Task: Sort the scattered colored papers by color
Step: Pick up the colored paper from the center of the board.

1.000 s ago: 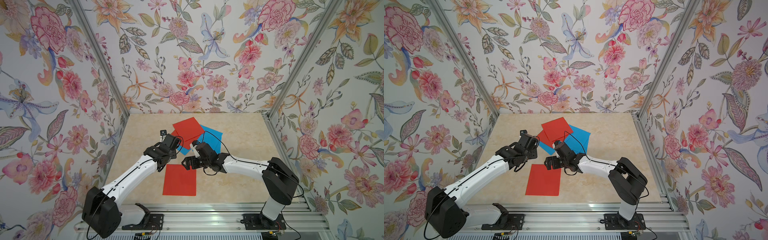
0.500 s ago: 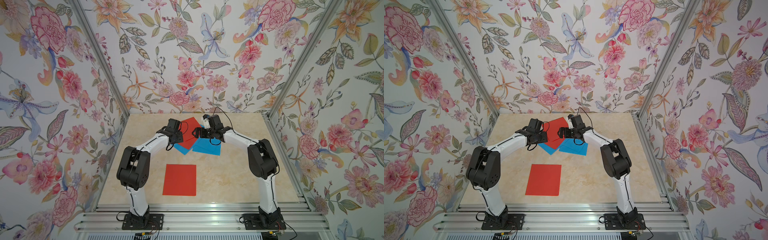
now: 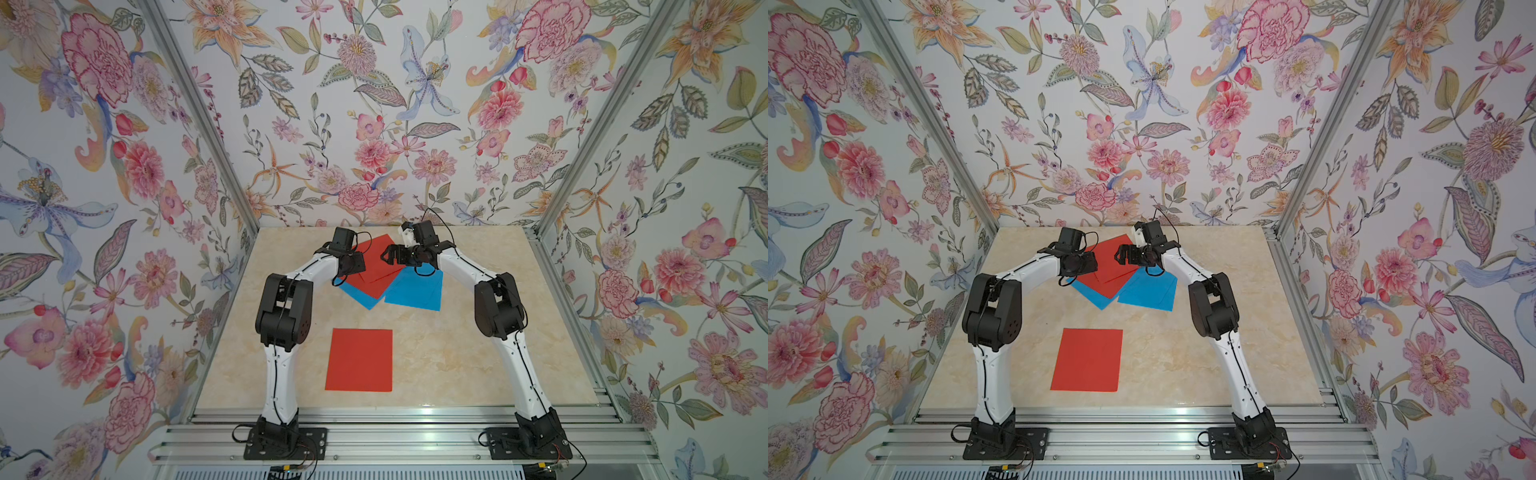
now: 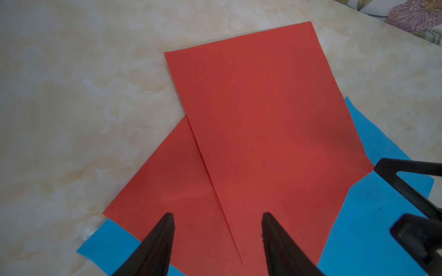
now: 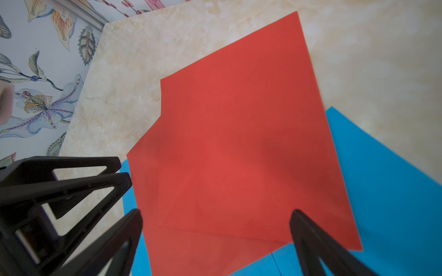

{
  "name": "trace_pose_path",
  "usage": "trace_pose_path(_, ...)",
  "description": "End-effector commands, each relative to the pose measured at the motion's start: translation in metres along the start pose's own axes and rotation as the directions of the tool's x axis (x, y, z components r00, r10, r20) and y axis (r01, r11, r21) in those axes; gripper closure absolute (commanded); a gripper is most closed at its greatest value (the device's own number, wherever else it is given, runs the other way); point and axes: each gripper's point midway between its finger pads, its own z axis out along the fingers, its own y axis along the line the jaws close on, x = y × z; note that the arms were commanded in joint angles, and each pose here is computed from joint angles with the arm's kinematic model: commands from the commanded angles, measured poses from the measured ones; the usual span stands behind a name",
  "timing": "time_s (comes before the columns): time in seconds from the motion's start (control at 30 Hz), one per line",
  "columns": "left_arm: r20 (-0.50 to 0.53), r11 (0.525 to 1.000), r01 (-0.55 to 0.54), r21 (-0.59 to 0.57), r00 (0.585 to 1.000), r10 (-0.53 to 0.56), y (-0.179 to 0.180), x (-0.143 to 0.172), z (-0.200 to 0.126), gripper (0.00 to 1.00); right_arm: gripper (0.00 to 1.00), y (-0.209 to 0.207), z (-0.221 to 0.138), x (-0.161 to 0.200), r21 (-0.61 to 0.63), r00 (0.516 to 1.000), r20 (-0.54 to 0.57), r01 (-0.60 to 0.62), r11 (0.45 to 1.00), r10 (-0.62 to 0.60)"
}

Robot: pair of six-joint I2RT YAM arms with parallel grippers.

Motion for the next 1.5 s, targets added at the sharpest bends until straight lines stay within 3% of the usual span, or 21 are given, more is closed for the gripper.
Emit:
trace_pose_path(0.0,-0.011,1.0,0.005,0.015,1.0,-0.004,0.003,-0.003,0.009,0.39,0.0,-0.014,0.011,0.015,0.026,0.998,-0.062,-0.007,1.0,0.008)
trace_pose_path(0.3,-0.02,0.999,0.028,0.021,0.999,-0.028,0.002,-0.003,0.018,0.39,0.0,-0.037,0.021,0.025,0.047,0.995,-0.088,-0.048,0.998,0.052)
trace_pose_path(1.13,-0.117,0.976,0.212,0.057,0.972,-0.204,0.004,0.031,0.062,0.41,0.0,-0.04,0.024,0.036,0.035,0.99,-0.125,-0.058,0.998,0.062)
trace_pose_path(1.27,-0.14,0.945,0.318,0.082,0.942,-0.305,0.009,0.04,0.069,0.42,0.0,-0.039,0.024,0.036,0.033,0.99,-0.127,-0.06,0.998,0.063)
trace_pose_path(1.47,-0.209,0.87,0.486,0.078,0.862,-0.463,0.022,0.062,0.075,0.42,0.0,-0.038,0.024,0.036,0.028,0.99,-0.127,-0.059,0.998,0.062)
